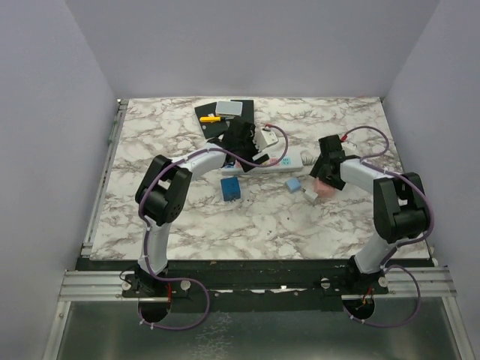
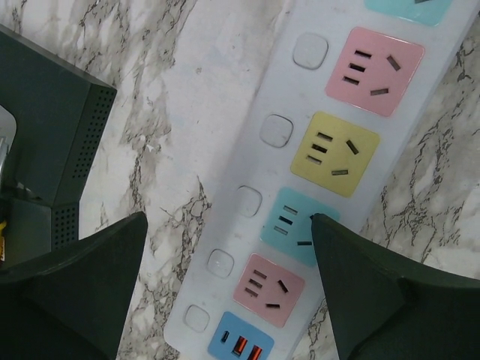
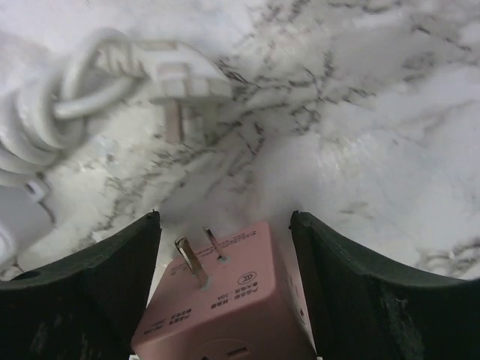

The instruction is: Insert the plug

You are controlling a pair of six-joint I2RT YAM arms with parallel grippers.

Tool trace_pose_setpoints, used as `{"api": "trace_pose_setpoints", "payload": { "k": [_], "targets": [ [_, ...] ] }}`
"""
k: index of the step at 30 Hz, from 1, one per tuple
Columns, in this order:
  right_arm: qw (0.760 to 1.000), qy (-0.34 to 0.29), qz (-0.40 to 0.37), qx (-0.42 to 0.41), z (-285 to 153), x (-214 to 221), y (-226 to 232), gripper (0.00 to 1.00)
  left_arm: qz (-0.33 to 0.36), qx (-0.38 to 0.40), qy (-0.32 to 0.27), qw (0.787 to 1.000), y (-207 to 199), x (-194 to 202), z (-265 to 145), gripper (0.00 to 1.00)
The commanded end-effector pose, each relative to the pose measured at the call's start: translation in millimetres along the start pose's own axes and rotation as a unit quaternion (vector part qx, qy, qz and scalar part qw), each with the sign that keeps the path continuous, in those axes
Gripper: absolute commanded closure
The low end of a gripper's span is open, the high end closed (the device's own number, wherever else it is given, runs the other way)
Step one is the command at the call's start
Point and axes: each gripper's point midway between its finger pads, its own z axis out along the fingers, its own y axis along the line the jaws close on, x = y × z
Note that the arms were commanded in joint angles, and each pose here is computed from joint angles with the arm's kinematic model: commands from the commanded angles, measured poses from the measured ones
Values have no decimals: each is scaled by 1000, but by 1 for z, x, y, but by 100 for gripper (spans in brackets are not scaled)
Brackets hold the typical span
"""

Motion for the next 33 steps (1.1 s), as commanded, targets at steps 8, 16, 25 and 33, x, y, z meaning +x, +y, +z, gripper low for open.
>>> {"api": "trace_pose_setpoints", "payload": {
  "k": [8, 16, 25, 33],
  "targets": [
    [997, 13, 0, 76, -35, 27, -62, 26, -2, 149, 57, 987, -93, 56, -14, 18],
    [998, -11, 21, 50, -60, 13, -61, 17, 20, 202, 66, 977, -141, 74, -29, 25],
    [998, -19, 53, -26, -63, -35, 0, 14, 58, 213, 55, 974, -158, 67, -39, 27],
    [996, 11, 81, -34, -23, -45, 41, 14, 70, 209, 58, 974, -165, 68, -38, 29]
  ]
}}
